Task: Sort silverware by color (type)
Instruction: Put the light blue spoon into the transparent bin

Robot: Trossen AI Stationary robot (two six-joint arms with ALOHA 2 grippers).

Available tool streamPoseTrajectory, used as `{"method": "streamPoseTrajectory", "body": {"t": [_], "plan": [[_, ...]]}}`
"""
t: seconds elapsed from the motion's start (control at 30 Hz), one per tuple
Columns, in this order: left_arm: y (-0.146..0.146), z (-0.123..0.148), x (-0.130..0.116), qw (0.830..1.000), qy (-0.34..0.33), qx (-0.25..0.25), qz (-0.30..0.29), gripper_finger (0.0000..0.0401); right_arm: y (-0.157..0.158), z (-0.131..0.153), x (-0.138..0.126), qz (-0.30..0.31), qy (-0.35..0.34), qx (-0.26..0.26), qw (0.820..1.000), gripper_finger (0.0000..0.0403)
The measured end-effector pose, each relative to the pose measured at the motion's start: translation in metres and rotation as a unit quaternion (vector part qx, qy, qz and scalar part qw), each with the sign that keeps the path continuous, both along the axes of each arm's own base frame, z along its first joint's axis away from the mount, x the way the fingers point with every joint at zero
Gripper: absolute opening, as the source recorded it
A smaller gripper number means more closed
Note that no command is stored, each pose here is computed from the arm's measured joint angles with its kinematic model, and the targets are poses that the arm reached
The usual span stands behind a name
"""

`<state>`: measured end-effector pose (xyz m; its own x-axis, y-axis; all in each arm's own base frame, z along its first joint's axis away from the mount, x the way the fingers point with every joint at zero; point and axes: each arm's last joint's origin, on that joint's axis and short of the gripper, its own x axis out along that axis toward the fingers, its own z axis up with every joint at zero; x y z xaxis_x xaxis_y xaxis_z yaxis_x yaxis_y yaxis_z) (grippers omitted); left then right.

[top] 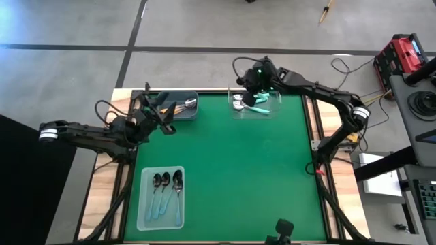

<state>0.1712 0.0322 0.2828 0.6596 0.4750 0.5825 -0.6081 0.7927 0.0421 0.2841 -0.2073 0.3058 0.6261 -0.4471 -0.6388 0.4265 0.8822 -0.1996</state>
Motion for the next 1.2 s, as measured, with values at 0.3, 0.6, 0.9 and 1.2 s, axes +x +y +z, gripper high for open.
{"method": "streamPoseTrajectory", "body": {"t": [0.3,0.6,0.9,1.2], "plan": [[0.0,0.001,-0.001,1.0,0.004,0.003,0.009,0.0207,-0.015,-0.039,0.005,0.074,0.122,-0.016,0.99,0.0012],[0.0,0.001,-0.002,1.0,0.004,0.004,0.011,0.0207,-0.026,-0.073,0.013,0.094,0.175,0.0,0.98,0.0013],[0.002,0.002,-0.002,1.0,0.003,0.004,0.015,0.0207,-0.037,-0.086,0.009,0.08,0.188,0.018,0.979,0.0013],[0.002,0.0,-0.001,1.0,0.001,-0.011,0.002,0.0207,-0.042,-0.107,0.012,0.091,0.208,0.036,0.973,0.0013]]}}
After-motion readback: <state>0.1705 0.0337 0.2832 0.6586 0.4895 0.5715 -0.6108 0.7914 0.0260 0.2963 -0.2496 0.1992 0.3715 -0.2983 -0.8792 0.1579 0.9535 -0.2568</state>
